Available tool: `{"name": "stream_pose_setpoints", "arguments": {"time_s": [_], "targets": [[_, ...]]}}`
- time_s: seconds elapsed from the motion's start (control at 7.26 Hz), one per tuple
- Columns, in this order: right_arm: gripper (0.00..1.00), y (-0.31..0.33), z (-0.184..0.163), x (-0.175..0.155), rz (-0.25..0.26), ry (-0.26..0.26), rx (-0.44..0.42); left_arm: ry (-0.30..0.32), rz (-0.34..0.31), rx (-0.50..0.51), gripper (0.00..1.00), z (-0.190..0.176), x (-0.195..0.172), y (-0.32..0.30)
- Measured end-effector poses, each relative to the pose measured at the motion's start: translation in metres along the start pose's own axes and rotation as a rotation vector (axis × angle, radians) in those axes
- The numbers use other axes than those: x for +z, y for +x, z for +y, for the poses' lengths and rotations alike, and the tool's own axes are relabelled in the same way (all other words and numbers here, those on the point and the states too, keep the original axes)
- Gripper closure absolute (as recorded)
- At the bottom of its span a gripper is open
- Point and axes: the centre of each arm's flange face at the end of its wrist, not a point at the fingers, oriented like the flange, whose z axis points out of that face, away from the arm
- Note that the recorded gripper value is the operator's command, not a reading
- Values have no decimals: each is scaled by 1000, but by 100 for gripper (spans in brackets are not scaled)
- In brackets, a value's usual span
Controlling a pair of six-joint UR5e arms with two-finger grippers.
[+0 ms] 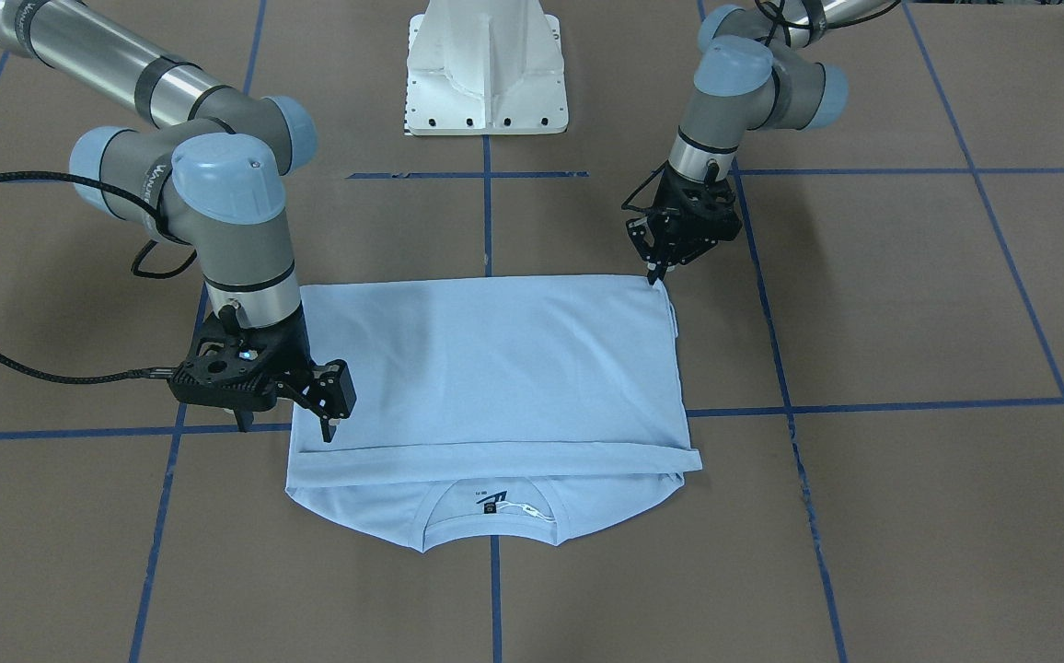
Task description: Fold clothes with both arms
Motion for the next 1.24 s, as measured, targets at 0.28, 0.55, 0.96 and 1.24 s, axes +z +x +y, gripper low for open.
{"name": "stream_pose_setpoints", "arguments": {"time_s": [0.28,0.55,0.96,1.24], "targets": [[0,0,0,0,1,0,0,37,-42,54,100,-28,-2,-20],[0,-1,0,0,0,0,1,102,-124,141,100,-86,-2,-65],[0,-2,-1,-2,-3,0,9,178,-269,220,100,-201,25,-114],[0,-4,-1,-6,-12,4,13,208,-334,239,100,-277,57,-132]]}}
